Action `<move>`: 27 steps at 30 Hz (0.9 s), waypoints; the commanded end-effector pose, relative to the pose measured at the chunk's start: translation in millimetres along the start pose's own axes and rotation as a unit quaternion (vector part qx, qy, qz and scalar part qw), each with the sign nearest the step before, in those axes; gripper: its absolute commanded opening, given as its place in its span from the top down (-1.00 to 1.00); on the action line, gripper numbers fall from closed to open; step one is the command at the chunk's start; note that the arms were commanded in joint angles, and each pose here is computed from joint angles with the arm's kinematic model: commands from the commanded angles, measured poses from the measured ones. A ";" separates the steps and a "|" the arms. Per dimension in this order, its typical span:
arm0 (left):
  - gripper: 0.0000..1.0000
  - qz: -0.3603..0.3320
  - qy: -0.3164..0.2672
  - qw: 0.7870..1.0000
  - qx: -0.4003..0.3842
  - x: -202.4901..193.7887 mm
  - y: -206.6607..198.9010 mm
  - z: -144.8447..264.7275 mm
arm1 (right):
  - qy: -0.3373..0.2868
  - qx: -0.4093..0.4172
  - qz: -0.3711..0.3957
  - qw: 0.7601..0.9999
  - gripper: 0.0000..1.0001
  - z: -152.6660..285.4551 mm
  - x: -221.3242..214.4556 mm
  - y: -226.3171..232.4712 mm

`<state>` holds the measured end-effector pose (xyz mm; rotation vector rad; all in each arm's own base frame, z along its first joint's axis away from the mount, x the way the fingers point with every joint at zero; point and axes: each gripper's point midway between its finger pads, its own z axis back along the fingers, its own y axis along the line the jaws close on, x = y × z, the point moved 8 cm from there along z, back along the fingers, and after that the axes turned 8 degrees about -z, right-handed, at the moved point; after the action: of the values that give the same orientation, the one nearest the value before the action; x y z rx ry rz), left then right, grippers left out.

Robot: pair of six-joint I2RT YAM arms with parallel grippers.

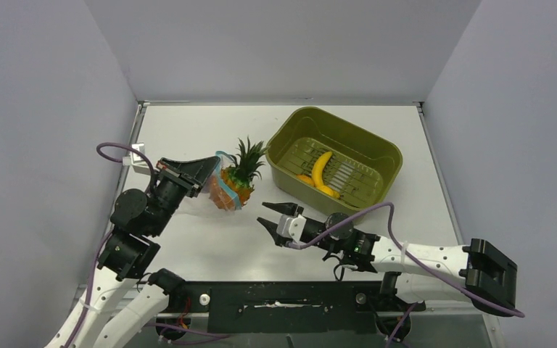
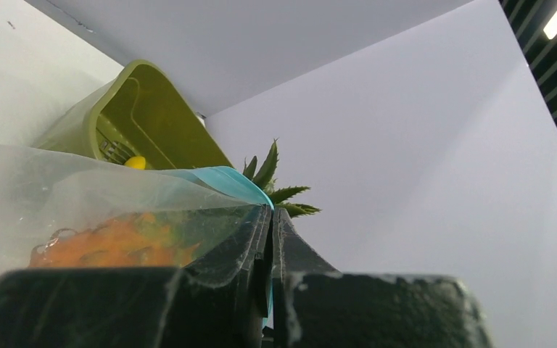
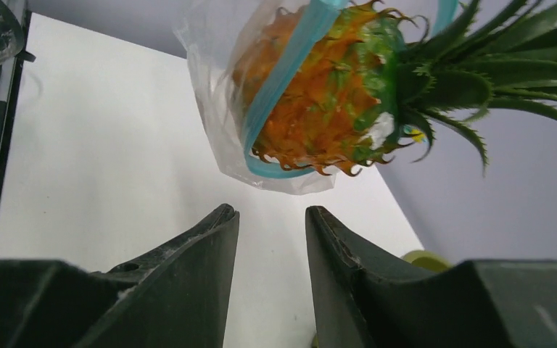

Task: Place the food in the zip-top bag and seal the zipper
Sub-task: Place the fake fruit in the zipper food storage bag.

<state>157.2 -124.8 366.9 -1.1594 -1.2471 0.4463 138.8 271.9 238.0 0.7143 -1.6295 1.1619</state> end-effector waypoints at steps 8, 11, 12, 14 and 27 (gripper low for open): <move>1.00 0.023 -0.049 0.995 -0.087 29.7 -49.4 18.3 | -0.088 0.023 0.155 0.984 0.20 -31.8 15.0 -0.2; 1.00 0.023 -0.052 0.994 -0.089 31.9 -52.2 19.9 | -0.098 -0.007 0.166 0.981 0.19 -39.0 16.5 -6.0; 1.00 0.023 -0.052 0.994 -0.089 32.4 -53.0 20.3 | -0.095 -0.019 0.168 0.981 0.19 -42.1 13.8 -7.5; 1.00 0.022 -0.052 0.994 -0.089 32.9 -54.0 20.7 | -0.101 -0.028 0.175 0.979 0.21 -46.1 14.1 -8.9; 1.00 0.021 -0.058 0.994 -0.093 35.7 -57.1 24.0 | -0.153 -0.050 0.176 0.971 0.37 -69.3 22.2 -4.5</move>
<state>142.0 -116.9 398.0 -1.2471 -1.2951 0.4553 160.4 328.4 224.5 0.5413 -1.9240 1.3763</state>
